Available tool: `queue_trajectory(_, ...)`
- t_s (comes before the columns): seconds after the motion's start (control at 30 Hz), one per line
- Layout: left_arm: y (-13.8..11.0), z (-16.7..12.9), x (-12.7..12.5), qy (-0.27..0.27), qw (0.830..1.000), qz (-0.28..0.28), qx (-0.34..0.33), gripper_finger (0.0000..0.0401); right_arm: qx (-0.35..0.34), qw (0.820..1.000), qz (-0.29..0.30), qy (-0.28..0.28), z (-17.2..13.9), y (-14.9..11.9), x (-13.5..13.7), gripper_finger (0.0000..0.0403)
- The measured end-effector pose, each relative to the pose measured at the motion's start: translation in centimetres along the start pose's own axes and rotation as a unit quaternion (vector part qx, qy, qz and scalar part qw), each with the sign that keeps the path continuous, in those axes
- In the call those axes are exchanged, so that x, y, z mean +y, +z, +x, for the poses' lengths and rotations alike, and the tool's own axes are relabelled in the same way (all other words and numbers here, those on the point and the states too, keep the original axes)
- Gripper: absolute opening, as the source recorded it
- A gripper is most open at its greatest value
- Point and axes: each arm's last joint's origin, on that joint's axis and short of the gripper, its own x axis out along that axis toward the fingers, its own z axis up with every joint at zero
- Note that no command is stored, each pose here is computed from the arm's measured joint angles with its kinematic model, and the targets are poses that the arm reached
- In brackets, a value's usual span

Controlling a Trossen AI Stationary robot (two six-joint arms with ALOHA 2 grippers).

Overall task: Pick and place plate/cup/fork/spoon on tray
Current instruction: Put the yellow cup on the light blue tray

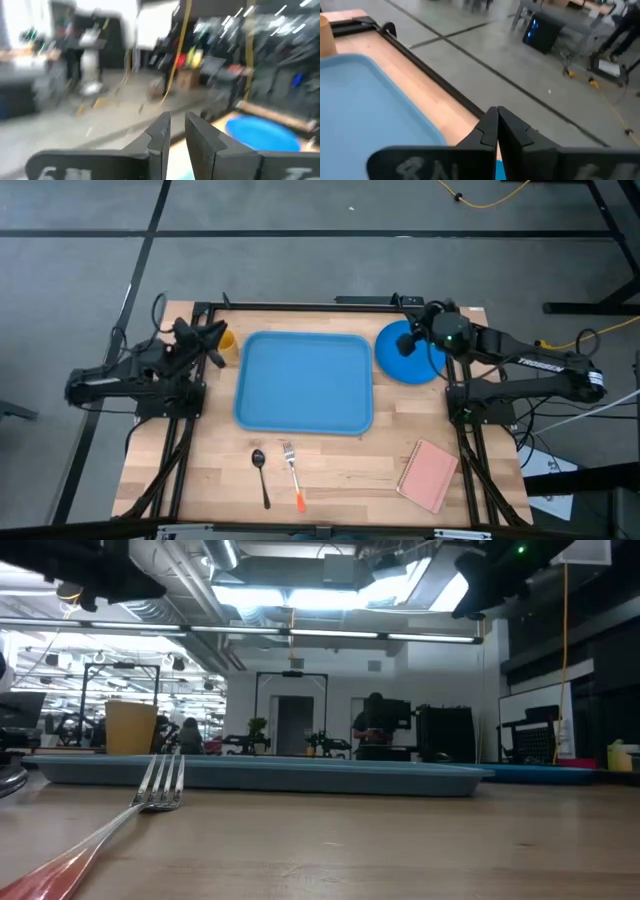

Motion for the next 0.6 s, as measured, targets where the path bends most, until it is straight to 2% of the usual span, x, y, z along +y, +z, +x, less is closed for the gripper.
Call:
queue_trajectory(0.17,2.6,1.7,-1.1,0.028,0.997,0.027,0.064,0.0051,0.020,0.998,0.007,0.052,0.5,-0.2,0.3,0.0010)
queue_trajectory(0.33,4.8,4.8,-2.6,0.045,0.985,0.092,0.141,0.0051,0.028,0.994,0.007,0.107,0.5,-0.3,0.7,0.0010)
queue_trajectory(0.47,5.3,8.1,-2.5,0.103,0.955,0.142,0.240,0.0051,0.031,0.991,0.007,0.131,0.4,-0.3,0.8,0.0010)
queue_trajectory(0.6,4.4,11.2,-0.6,0.147,0.911,0.146,0.357,0.0051,0.032,0.990,0.007,0.138,0.4,-0.3,0.8,0.0010)
